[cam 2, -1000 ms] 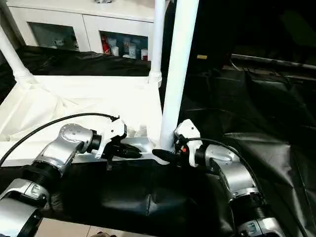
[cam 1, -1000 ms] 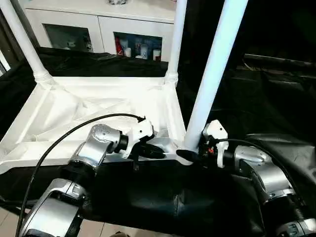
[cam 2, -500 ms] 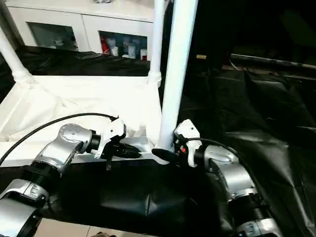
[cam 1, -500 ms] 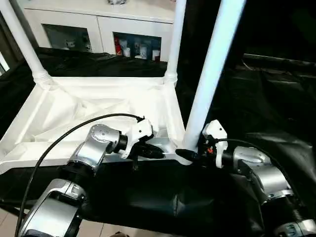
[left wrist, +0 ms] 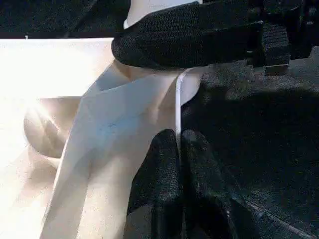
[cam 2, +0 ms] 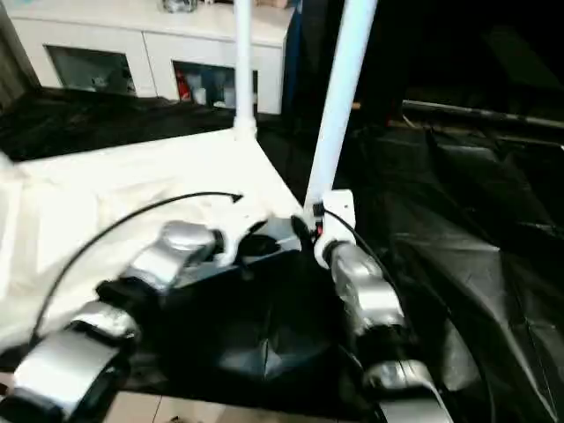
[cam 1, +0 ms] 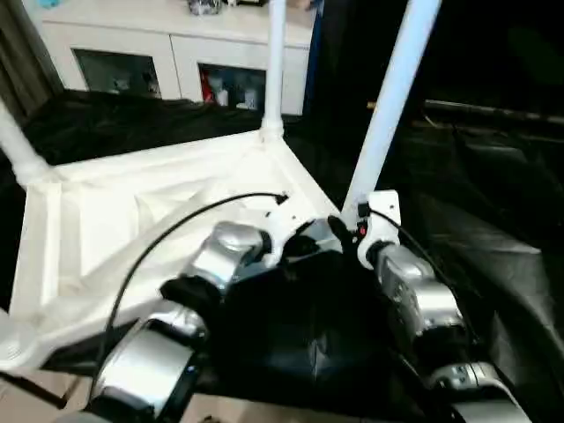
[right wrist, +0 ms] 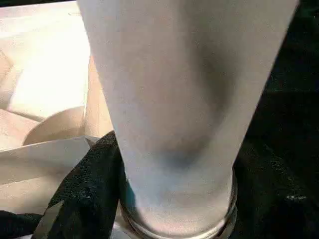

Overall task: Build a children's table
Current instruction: Rotate leg to tighten

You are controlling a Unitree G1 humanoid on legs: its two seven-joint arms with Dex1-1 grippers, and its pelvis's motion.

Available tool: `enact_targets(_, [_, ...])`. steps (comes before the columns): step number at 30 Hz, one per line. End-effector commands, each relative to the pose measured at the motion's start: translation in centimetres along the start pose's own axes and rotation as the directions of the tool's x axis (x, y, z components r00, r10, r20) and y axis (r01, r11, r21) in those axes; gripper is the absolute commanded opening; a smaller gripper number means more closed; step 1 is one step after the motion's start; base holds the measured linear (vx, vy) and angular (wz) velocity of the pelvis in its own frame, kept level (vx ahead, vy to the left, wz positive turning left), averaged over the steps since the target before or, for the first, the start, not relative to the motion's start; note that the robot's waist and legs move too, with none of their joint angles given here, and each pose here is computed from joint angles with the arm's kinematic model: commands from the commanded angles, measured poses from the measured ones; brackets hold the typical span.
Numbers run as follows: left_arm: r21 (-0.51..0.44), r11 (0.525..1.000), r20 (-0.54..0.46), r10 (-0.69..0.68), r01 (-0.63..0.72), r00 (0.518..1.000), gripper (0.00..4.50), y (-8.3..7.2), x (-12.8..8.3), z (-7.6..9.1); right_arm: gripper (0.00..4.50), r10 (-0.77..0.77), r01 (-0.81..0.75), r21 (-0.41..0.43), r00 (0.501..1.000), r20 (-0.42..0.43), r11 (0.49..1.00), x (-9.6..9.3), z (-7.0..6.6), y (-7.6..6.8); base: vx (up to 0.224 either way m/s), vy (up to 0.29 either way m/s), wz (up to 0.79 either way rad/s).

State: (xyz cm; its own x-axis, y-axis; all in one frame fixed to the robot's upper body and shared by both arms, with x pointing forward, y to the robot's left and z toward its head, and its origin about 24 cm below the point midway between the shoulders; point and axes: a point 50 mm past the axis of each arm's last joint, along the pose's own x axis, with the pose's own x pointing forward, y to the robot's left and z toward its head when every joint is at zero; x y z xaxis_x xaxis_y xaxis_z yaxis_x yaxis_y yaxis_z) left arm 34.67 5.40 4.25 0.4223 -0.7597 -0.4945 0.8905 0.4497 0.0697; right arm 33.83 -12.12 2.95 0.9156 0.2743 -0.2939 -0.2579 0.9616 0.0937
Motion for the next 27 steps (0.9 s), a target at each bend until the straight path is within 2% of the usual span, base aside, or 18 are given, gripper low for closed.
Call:
enact_targets(1, [0.005, 0.999, -0.014, -0.049, 0.049, 0.999, 0.00, -1.1, 0.9, -0.2, 3.05, 0.143, -0.143, -0.007, 0.990, -0.007, 0.990, 0.1, -0.6, 2.4, 0.000, 0.000, 0.00])
enact_targets(2, [0.005, 0.999, -0.014, -0.053, 0.053, 0.998, 0.00, -1.0, 0.7, -0.3, 3.26, 0.158, -0.158, -0.008, 0.987, 0.010, 0.987, 0.0, -0.4, 2.1, 0.000, 0.000, 0.00])
enact_targets(5, [0.008, 0.998, -0.015, -0.061, 0.061, 0.998, 0.00, -0.7, 0.3, -0.7, 3.50, 0.200, -0.199, -0.014, 0.979, 0.035, 0.980, -0.4, 0.0, 1.7, 0.000, 0.000, 0.00])
enact_targets(6, [0.016, 0.998, -0.017, -0.066, 0.067, 0.998, 0.00, -0.6, 0.0, -0.9, 3.50, 0.221, -0.220, -0.028, 0.974, 0.043, 0.975, -0.6, 0.3, 1.3, 0.000, 0.000, 0.00])
enact_targets(9, [0.032, 0.995, -0.020, -0.090, 0.091, 0.996, 0.00, -0.2, -0.6, -1.3, 3.86, 0.291, -0.288, -0.069, 0.956, 0.036, 0.955, -1.2, 0.6, 0.5, 0.000, 0.000, 0.00])
enact_targets(11, [0.036, 0.994, -0.020, -0.101, 0.102, 0.995, 0.00, -0.1, -0.9, -1.5, 3.86, 0.313, -0.309, -0.085, 0.949, 0.032, 0.947, -1.5, 0.7, 0.2, 0.000, 0.000, 0.00])
enact_targets(13, [0.061, 0.981, -0.017, -0.181, 0.182, 0.983, 0.00, 0.4, -2.4, -2.1, 3.86, 0.456, -0.453, -0.158, 0.890, -0.021, 0.877, -3.2, 1.0, -1.3, 0.000, 0.000, 0.00])
enact_targets(14, [0.061, 0.981, -0.017, -0.181, 0.182, 0.983, 0.00, 0.4, -2.4, -2.1, 3.86, 0.456, -0.453, -0.158, 0.890, -0.021, 0.877, -3.2, 1.0, -1.3, 0.000, 0.000, 0.00])
enact_targets(16, [0.075, 0.966, -0.010, -0.246, 0.246, 0.969, 0.00, 0.6, -3.5, -2.2, 3.86, 0.539, -0.542, -0.188, 0.839, -0.074, 0.819, -4.4, 1.0, -1.9, 0.000, 0.000, 0.00])
enact_targets(19, [0.068, 0.946, -0.013, -0.317, 0.317, 0.948, 0.00, 0.6, -4.4, -2.4, 3.86, 0.610, -0.626, -0.209, 0.779, -0.142, 0.751, -5.4, 0.8, -2.0, 0.000, 0.000, 0.00])
enact_targets(27, [0.054, 0.919, -0.025, -0.391, 0.392, 0.920, 0.00, 0.8, -6.0, -3.0, 3.86, 0.644, -0.680, -0.225, 0.733, -0.219, 0.698, -6.0, 0.3, -2.1, 0.000, 0.000, 0.00])
